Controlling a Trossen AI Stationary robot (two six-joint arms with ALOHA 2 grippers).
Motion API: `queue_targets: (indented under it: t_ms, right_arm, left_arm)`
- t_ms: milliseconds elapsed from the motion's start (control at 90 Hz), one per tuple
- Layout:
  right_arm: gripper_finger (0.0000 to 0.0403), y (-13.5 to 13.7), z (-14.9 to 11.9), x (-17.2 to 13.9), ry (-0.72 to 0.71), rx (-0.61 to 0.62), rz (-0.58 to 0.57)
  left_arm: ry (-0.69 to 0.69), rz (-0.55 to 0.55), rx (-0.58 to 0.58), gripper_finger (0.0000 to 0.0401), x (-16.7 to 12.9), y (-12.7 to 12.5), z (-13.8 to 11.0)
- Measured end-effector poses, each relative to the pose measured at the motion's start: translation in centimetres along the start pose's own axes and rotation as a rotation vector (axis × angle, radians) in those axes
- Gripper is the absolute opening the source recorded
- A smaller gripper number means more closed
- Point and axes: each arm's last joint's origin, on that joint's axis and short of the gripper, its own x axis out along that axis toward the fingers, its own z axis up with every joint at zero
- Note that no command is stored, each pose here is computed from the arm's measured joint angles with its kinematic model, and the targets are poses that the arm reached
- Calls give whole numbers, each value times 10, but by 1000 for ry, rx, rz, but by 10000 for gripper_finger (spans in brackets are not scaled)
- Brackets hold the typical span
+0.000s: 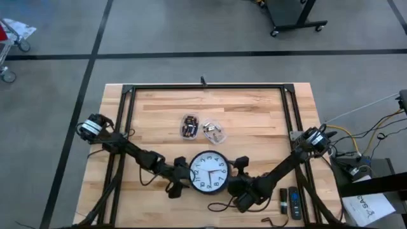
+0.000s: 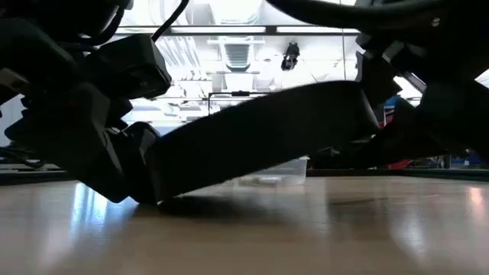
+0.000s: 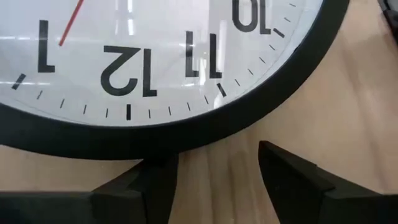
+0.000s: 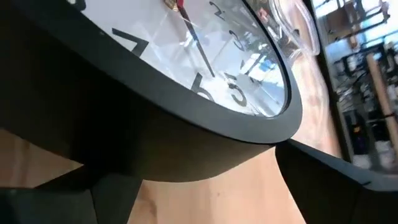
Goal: Insert battery
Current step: Insert the silver battery into the clock's battery compartment
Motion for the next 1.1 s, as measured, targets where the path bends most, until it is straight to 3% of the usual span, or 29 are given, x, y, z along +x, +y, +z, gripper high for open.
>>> queue_targets:
  t_ms: [178,411,622,756,1100]
  right_arm:
    - [321,0,-1,0,4,5,-4]
    - [306,-1,-3,0,24,168,0]
    - [312,0,-2,0,26,245,12]
    - [324,-1,6,-3,14,229,21]
    - [337,-6,26,-10,-27,52,16]
  left_arm:
    - [14,-27,-12,203,-1,-1,0]
    - [32,-62,-26,199,-5,-4,0]
    - [36,-98,-26,199,-9,-6,2]
    - [32,-108,-25,201,-12,-7,3]
    - [31,-98,-34,197,-13,-6,3]
